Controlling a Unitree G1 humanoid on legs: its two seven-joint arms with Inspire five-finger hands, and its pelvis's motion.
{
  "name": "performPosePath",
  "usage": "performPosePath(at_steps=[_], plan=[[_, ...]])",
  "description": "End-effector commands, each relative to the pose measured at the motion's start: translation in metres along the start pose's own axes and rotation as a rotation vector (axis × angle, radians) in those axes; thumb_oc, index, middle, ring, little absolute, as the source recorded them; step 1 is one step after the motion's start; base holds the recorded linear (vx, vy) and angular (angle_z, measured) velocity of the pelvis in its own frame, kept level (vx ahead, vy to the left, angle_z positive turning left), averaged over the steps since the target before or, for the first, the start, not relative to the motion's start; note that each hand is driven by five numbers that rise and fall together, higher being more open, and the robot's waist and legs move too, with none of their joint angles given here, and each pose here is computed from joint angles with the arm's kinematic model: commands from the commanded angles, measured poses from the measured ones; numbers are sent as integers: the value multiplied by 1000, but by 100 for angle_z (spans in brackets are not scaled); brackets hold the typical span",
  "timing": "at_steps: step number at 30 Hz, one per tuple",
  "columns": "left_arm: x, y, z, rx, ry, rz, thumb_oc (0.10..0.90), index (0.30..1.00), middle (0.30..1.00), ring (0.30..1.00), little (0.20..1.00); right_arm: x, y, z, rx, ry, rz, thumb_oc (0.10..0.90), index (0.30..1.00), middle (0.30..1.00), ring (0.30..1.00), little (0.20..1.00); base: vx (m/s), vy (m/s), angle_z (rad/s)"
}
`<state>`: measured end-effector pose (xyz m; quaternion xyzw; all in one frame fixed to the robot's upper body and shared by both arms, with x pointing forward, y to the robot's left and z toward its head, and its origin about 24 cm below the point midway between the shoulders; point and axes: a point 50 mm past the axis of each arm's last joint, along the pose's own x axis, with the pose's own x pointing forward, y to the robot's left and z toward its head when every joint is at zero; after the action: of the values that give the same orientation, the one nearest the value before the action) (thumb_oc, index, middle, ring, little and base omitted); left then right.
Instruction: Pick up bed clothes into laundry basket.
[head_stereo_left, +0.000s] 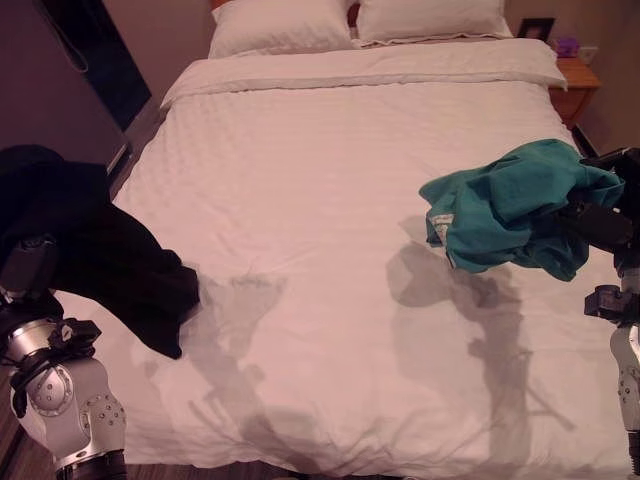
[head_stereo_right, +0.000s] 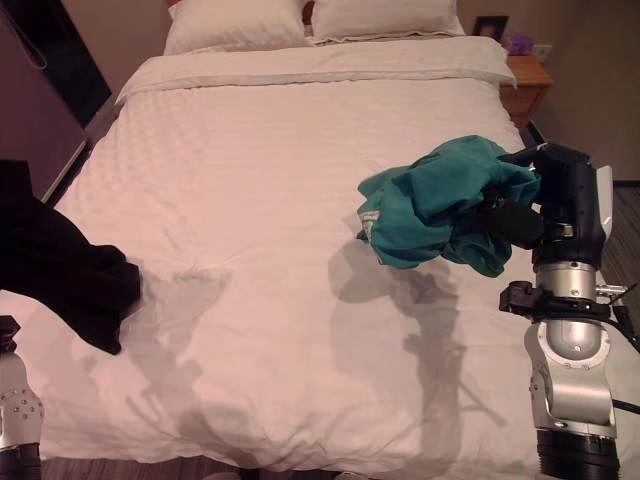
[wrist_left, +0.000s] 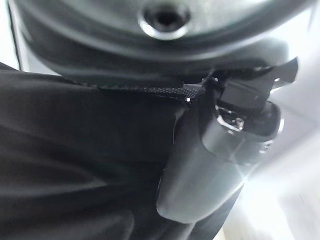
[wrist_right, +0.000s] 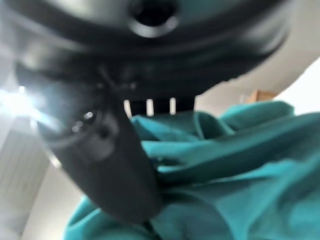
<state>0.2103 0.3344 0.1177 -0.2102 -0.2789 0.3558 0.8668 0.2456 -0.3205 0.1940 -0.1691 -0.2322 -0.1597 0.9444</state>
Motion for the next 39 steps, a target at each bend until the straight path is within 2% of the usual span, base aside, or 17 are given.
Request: performPosePath(at_steps=[1,4,7,11,13,14,18,19,23,26,32,39], plan=[[18,-37,38,-72,-195,-197,400,300,300,300,300,13,4,49,27,-278,-17,400,300,300,300,300,-300,-40,13],[5,-42,28,-93,-151,-234,400,300,300,300,300,13,4,44,37,-256,-39,400,300,300,300,300,-208,50,-3],[3,-38,37,-62,-190,-252,400,300,300,300,300,8,-5,44,26,-260,-70,400,300,300,300,300,-135,131,-42],[6,-41,54,-30,-270,-281,400,300,300,300,300,2,-31,42,-25,-245,-172,400,300,300,300,300,-215,284,-60],[7,-53,58,-49,-292,-332,400,300,300,300,300,-11,-45,37,-81,-217,-247,400,300,300,300,300,-419,487,-76],[8,-71,58,-84,-302,-404,400,300,300,300,300,-20,-45,31,-76,-197,-284,400,300,300,300,300,-354,389,-74],[11,-83,57,-62,-312,-426,400,300,300,300,300,-22,-25,22,-65,-167,-264,400,300,300,300,300,-452,321,-73],[14,-80,59,-66,-314,-405,400,300,300,300,300,-24,-14,14,-41,-133,-245,400,300,300,300,300,-529,192,-78],[18,-67,66,-9,-331,-367,400,300,300,300,300,-23,-6,21,-32,-166,-211,400,300,300,300,300,-436,203,-77],[13,-43,80,77,-367,-309,400,300,300,300,300,-23,-6,20,-25,-163,-230,400,300,300,300,300,-433,128,-99],[5,-21,102,188,-442,-239,400,300,300,300,300,-11,18,22,26,-177,-165,400,300,300,300,300,-440,-145,-143],[1,-14,86,108,-367,-196,400,300,300,300,300,-23,24,19,117,-166,-155,400,300,300,300,300,-371,-322,-91]])
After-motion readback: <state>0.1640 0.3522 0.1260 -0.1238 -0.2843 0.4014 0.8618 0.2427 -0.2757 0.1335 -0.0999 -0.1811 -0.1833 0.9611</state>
